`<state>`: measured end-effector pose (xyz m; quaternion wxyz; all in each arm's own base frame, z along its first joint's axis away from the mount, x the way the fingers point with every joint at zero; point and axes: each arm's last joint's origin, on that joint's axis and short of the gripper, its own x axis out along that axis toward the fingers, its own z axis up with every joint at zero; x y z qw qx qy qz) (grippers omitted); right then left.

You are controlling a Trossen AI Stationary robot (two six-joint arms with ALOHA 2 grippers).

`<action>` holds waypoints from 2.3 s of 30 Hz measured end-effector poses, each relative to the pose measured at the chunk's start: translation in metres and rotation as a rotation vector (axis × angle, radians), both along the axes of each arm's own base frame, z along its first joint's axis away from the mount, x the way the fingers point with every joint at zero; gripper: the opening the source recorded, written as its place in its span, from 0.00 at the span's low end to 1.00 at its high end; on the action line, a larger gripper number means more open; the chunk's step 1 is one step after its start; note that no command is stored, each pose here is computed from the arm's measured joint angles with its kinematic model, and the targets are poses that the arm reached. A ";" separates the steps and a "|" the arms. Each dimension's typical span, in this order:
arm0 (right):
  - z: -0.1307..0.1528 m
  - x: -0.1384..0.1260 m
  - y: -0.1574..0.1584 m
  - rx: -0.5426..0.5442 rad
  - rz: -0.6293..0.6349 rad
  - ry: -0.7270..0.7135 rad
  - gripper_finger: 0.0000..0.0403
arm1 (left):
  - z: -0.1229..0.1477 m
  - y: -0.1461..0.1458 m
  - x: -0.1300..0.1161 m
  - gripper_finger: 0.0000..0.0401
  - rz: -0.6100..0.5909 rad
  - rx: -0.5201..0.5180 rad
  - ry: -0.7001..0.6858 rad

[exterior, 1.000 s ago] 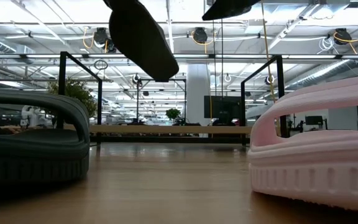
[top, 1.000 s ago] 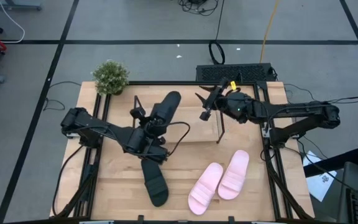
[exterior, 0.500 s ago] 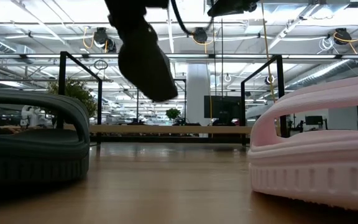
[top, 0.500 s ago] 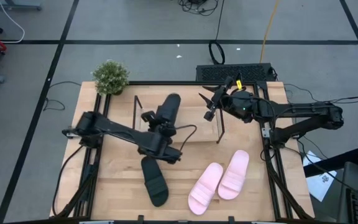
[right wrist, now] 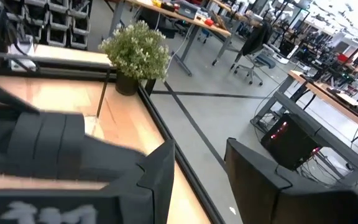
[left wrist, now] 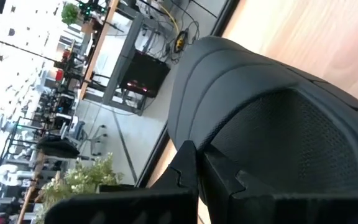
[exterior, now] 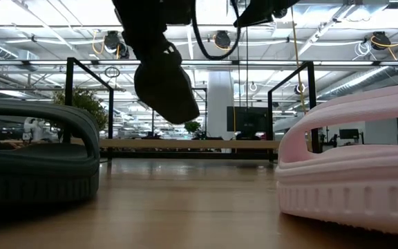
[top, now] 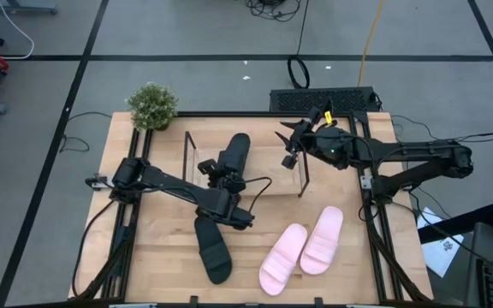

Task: Pick and place slides into the shelf
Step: Put the left black pair of slide on the shelf

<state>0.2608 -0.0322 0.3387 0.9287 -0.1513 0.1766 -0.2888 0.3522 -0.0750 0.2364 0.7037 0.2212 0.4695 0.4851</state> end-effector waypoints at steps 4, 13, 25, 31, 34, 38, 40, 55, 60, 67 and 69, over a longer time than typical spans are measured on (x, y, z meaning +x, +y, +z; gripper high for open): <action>-0.003 0.000 0.000 0.011 -0.003 0.006 0.33 | -0.016 0.002 -0.008 0.00 0.022 -0.007 0.050; -0.019 -0.001 0.000 0.018 -0.005 0.045 0.33 | -0.034 0.002 -0.019 0.00 0.073 -0.013 0.054; -0.020 -0.001 0.000 0.021 -0.006 0.039 0.33 | -0.051 -0.002 -0.033 0.00 0.134 -0.075 0.105; -0.020 -0.001 0.000 0.022 -0.007 0.038 0.33 | -0.049 -0.004 -0.035 0.00 0.116 -0.072 0.111; -0.020 -0.001 0.000 0.022 -0.007 0.038 0.33 | -0.041 -0.003 -0.037 0.00 0.105 -0.066 0.093; -0.020 -0.001 0.000 0.022 -0.007 0.036 0.33 | -0.027 -0.002 -0.042 0.00 0.089 -0.077 0.062; -0.020 -0.001 0.000 0.022 -0.007 0.035 0.33 | -0.023 -0.001 -0.043 0.00 0.089 -0.081 0.051; -0.020 -0.001 0.000 0.024 -0.008 0.037 0.33 | -0.022 0.001 -0.042 0.00 0.055 -0.054 0.087; -0.020 -0.001 0.000 0.023 -0.007 0.041 0.33 | -0.022 0.005 -0.041 0.00 0.072 -0.075 0.106; -0.021 -0.001 0.000 0.029 -0.009 0.049 0.33 | -0.033 0.007 -0.049 0.00 0.112 -0.094 0.130; -0.022 -0.002 0.000 0.037 -0.012 0.051 0.33 | -0.041 0.008 -0.055 0.00 0.149 -0.102 0.137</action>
